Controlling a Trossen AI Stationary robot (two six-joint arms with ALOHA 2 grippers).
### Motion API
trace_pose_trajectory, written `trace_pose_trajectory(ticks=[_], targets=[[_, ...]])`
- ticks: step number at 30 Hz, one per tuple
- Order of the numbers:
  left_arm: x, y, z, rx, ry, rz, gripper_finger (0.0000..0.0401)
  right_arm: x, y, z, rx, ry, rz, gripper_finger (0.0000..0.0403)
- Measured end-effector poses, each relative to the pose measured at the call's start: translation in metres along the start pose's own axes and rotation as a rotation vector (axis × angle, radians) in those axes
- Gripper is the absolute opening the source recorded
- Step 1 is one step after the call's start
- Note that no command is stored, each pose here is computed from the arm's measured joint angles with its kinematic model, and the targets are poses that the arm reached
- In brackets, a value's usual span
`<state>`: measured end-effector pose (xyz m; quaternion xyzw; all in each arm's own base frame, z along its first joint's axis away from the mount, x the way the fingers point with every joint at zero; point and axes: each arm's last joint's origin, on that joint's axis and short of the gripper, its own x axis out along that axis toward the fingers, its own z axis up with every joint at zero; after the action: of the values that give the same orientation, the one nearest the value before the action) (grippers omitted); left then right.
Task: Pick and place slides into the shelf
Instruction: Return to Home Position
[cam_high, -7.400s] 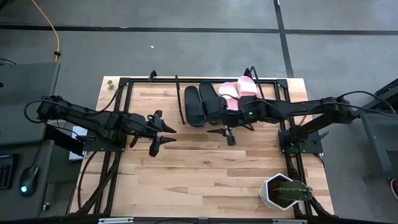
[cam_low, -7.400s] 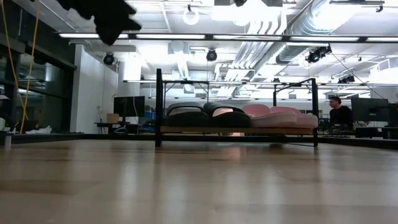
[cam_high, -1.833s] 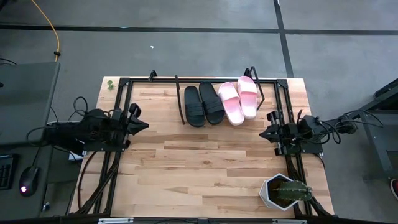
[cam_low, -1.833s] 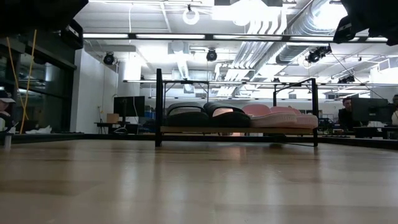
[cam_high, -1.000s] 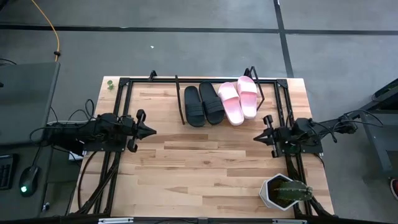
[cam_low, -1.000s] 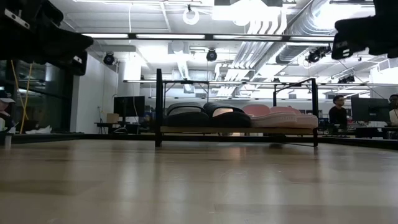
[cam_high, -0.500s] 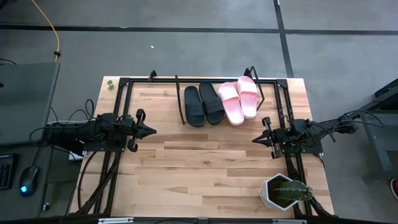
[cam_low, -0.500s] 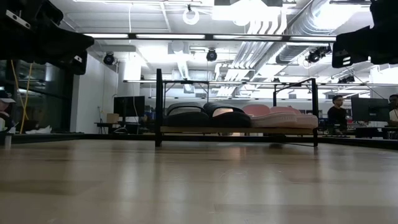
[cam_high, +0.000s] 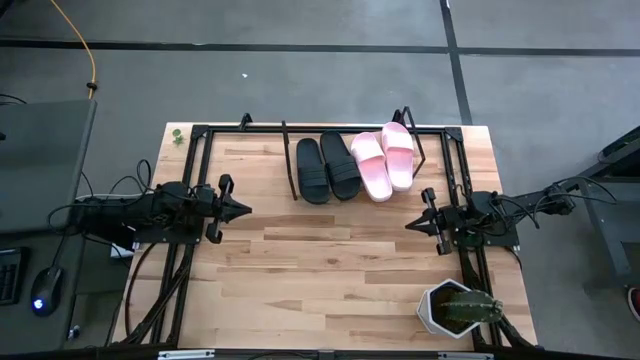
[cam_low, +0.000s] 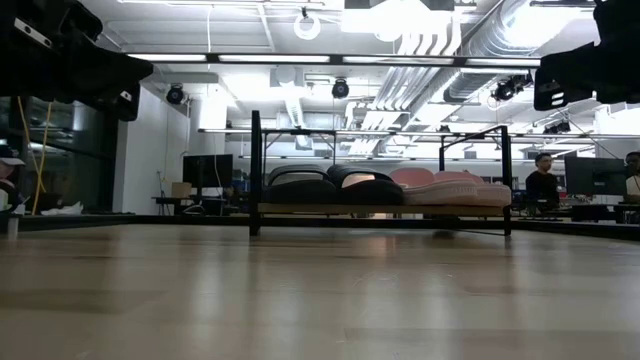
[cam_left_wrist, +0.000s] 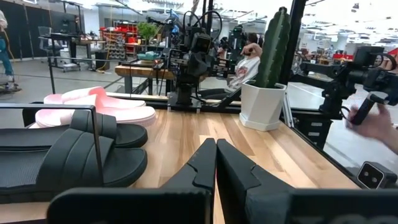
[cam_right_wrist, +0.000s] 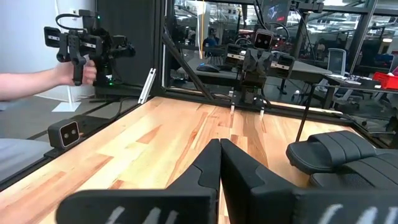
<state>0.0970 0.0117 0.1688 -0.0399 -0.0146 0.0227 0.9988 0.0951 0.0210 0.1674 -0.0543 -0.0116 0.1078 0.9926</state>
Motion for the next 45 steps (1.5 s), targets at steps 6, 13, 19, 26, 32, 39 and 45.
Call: trace_pose_trajectory(ticks=[6, 13, 19, 26, 32, 39, 45], targets=[[0.0, 0.0, 0.0, 0.0, 0.0, 0.0, 0.0001, 0.0, 0.0, 0.0, 0.025, 0.0, 0.0, 0.0], [0.0, 0.0, 0.0, 0.0, 0.0, 0.0, 0.0001, 0.0, 0.0, 0.0, 0.019, 0.0, 0.0, 0.0], [0.0, 0.0, 0.0, 0.0, 0.0, 0.0, 0.0001, 0.0, 0.0, 0.0001, 0.016, 0.0, 0.0, 0.0], [0.0, 0.0, -0.0001, 0.0, 0.001, 0.0, 0.0001, 0.0, 0.0, 0.0001, 0.016, 0.0, 0.0, 0.0], [0.0, 0.0, 0.0, 0.0, 0.0, 0.0, 0.0001, 0.0, 0.0, 0.0001, 0.017, 0.0, 0.0, 0.0], [0.0, 0.0, -0.0001, 0.0, 0.0, 0.0, 0.0001, 0.0, 0.0, 0.0001, 0.017, 0.0, 0.0, 0.0], [0.0, 0.0, 0.0, 0.0, 0.0, 0.0, 0.0001, 0.0, 0.0, 0.0003, 0.017, -0.001, 0.0, 0.0]])
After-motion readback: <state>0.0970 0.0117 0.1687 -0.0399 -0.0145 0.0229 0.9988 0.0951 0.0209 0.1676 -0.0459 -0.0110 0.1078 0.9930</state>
